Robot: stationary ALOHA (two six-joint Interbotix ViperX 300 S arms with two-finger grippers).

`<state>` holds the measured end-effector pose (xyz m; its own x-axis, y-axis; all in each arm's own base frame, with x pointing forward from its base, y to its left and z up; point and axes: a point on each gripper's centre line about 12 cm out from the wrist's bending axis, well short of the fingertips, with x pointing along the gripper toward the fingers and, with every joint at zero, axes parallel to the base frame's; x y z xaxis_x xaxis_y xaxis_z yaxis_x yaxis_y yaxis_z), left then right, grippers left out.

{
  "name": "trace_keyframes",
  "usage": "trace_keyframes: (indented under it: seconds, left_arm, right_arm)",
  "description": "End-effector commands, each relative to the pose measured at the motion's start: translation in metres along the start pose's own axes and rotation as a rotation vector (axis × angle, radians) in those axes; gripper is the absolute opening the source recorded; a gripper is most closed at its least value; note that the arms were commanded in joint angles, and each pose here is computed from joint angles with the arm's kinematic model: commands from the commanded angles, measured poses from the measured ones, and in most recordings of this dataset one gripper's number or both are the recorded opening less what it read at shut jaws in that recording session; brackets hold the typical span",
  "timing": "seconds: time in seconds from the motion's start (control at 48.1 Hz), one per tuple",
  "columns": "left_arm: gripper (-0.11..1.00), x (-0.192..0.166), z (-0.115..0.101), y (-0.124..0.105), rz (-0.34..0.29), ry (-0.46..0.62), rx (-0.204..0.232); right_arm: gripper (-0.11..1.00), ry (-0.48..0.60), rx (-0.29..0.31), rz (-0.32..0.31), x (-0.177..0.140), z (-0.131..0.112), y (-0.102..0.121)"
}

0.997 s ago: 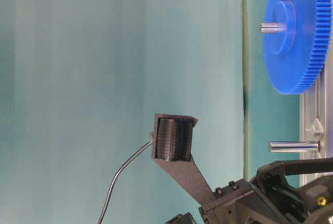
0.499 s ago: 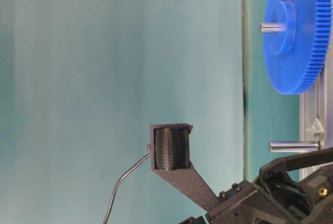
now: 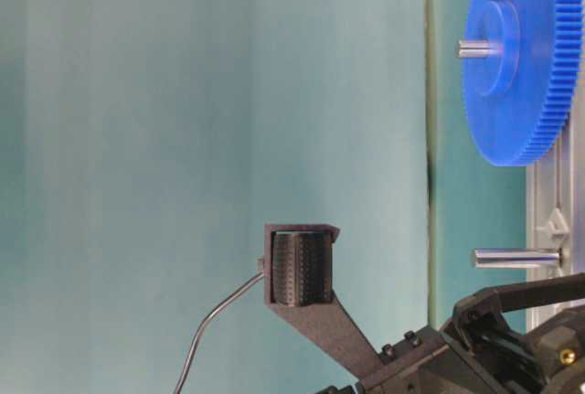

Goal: Insert the small gear onto the shaft.
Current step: 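Close the left gripper on the small blue gear's hub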

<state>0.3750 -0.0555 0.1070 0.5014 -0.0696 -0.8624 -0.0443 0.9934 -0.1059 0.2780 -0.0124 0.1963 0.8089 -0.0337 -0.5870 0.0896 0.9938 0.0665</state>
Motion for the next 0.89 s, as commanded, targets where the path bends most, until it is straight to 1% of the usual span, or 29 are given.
trace_keyframes:
  seconds: [0.0,0.332,0.561,0.748,0.872]
  left_arm:
    - [0.93,-0.005,0.006,-0.002,-0.005,-0.018,0.001]
    - [0.93,-0.004,-0.002,0.000,0.011,0.049,0.003]
    - [0.93,-0.001,-0.005,0.001,0.015,0.064,0.001]
    - [0.92,0.000,-0.009,0.001,0.023,0.099,0.001]
    - [0.90,0.000,-0.010,0.001,0.025,0.109,0.003]
  right_arm:
    - [0.04,-0.025,0.010,0.000,-0.001,0.006,0.000]
    - [0.04,-0.023,0.010,0.000,-0.001,0.006,0.000]
    - [0.04,-0.023,0.010,0.000,-0.001,0.006,0.000]
    - [0.04,-0.025,0.010,0.000,-0.001,0.006,0.000]
    - [0.04,-0.026,0.010,0.000,-0.001,0.007,0.000]
